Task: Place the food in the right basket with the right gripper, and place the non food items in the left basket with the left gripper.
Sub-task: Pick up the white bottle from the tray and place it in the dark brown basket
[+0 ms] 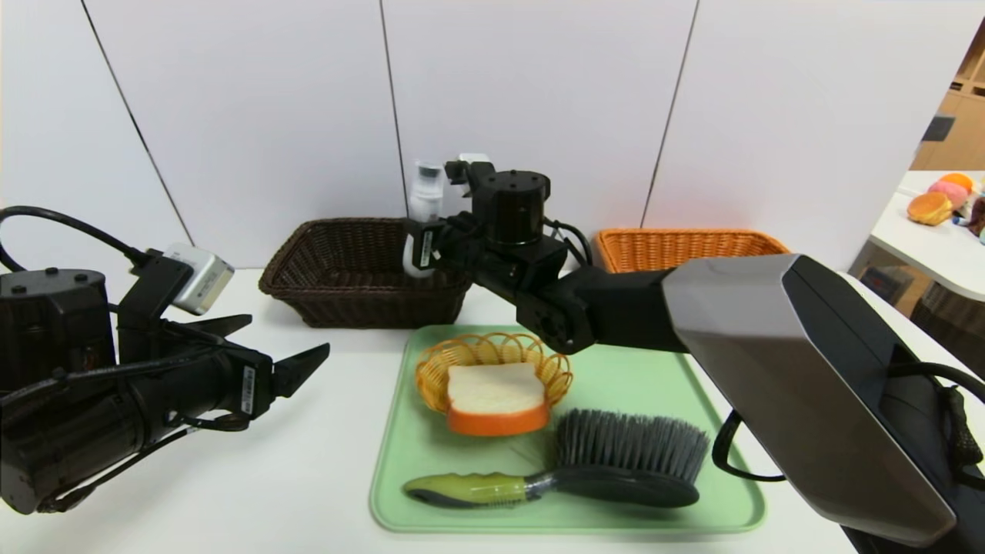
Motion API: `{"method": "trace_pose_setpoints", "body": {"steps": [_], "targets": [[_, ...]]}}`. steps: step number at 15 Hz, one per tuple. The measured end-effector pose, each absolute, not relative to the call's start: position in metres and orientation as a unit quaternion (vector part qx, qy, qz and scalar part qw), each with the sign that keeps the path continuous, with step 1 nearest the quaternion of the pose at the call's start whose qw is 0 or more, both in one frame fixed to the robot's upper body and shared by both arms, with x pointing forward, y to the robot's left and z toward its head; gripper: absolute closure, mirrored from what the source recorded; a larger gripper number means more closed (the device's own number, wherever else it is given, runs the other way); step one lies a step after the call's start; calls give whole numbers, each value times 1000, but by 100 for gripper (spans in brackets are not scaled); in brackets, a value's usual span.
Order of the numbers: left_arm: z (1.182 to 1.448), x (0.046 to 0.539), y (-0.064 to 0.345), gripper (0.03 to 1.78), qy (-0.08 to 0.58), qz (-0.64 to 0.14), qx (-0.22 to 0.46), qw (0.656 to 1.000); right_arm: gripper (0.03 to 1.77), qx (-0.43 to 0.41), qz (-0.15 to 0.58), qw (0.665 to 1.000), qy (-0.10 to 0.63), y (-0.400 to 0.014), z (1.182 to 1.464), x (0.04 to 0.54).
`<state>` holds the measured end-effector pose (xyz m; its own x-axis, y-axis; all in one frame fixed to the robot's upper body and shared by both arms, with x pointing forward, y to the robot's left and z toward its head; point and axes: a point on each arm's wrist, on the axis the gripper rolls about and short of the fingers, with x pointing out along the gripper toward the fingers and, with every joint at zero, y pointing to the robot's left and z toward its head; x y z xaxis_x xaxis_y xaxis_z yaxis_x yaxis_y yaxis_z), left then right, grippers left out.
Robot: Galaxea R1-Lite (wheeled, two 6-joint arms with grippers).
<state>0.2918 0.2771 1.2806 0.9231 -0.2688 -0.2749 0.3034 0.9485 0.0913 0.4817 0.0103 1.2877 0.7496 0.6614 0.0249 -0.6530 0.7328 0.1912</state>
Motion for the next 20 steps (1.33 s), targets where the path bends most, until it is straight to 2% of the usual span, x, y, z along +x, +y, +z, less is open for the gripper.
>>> {"method": "trace_pose_setpoints", "body": {"steps": [14,17,20], "targets": [[1278,295,276,12,136,-148,68,977,128,86,342,935,33,6,1269,495],[1278,295,275,12,138,-149,68,977,89,87,344,934,30,4,1268,497],[1277,295,275,12,139,-149,68,977,63,86,344,935,32,3,1266,499]]}}
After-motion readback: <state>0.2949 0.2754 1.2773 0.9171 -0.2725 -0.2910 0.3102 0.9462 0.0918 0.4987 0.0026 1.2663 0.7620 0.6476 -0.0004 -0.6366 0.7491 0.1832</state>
